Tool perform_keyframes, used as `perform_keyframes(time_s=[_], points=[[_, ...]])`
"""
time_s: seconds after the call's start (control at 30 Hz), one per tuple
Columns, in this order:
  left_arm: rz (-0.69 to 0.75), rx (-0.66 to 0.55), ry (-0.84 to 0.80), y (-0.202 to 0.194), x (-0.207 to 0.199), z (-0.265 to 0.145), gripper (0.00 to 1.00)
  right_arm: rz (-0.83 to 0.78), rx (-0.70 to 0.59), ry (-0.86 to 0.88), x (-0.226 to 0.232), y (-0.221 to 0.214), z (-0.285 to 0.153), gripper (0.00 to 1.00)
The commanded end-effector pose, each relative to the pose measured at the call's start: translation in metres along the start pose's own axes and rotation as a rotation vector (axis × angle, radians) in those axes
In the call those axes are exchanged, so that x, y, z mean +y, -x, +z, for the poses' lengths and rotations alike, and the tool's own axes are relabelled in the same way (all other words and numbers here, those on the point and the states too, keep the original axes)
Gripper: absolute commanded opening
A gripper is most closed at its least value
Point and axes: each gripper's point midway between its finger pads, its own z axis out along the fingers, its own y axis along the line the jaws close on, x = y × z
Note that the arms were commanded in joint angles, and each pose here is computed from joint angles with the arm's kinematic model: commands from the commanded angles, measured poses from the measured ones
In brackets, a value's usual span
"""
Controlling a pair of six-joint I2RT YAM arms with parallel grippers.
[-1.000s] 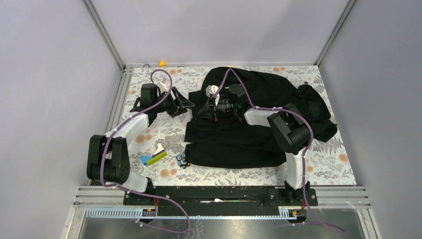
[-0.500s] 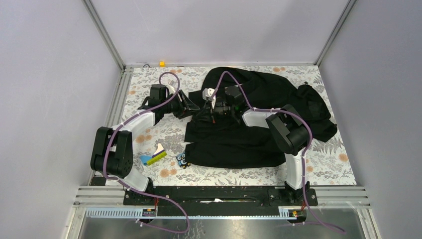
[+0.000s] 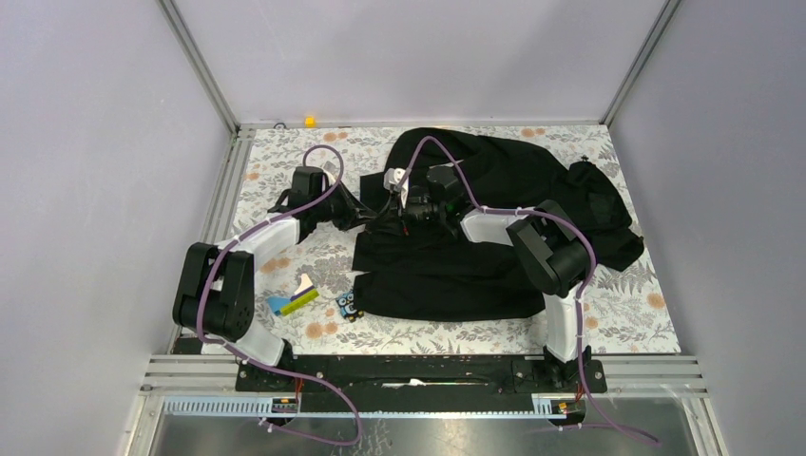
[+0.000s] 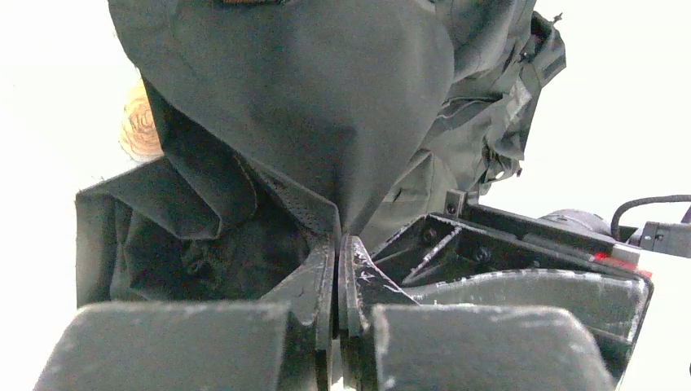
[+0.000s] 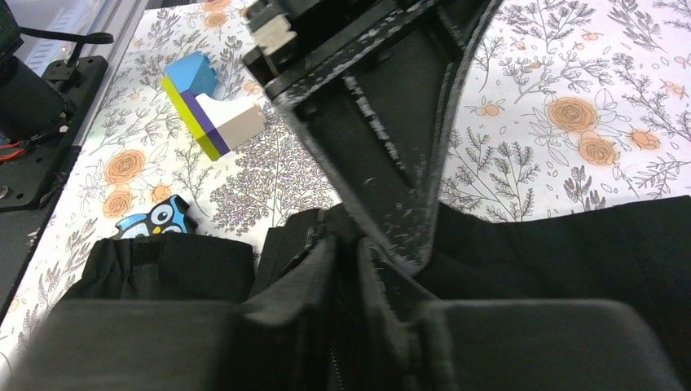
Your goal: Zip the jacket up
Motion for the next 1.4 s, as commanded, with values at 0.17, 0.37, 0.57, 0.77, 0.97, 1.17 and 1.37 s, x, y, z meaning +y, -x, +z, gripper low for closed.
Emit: perform_keyframes(time_s=[0.17, 0.37, 0.57, 0.77, 0.97, 1.17, 1.37], points=[[0.159, 0.025, -0.07, 0.009, -0.019, 0.002, 0.0, 0.091, 0.048, -0.225, -0.027, 0.033, -0.01, 0.77], [0.167, 0.055, -0.039, 0.01, -0.009, 0.004, 0.0, 0.281, 0.149, -0.482, -0.033, 0.031, -0.047, 1.0], [0.144, 0.107, -0.076, 0.005, -0.013, 0.001, 0.0, 0.773, 0.192, -0.552, -0.007, 0.025, -0.054, 1.0], [0.122, 0.101, -0.083, 0.003, -0.013, -0.006, 0.0, 0.872, 0.081, -0.443, 0.02, 0.038, -0.029, 1.0], [0.049, 0.141, -0.097, -0.004, -0.006, -0.005, 0.0, 0.893, 0.031, -0.461, 0.021, 0.03, -0.019, 0.56], [0.021, 0.152, -0.118, -0.004, -0.007, -0.008, 0.0, 0.855, 0.096, -0.486, 0.025, 0.013, -0.008, 0.46], [0.024, 0.139, -0.105, -0.004, -0.003, -0.01, 0.0, 0.775, 0.128, -0.515, 0.028, 0.006, 0.002, 0.44]])
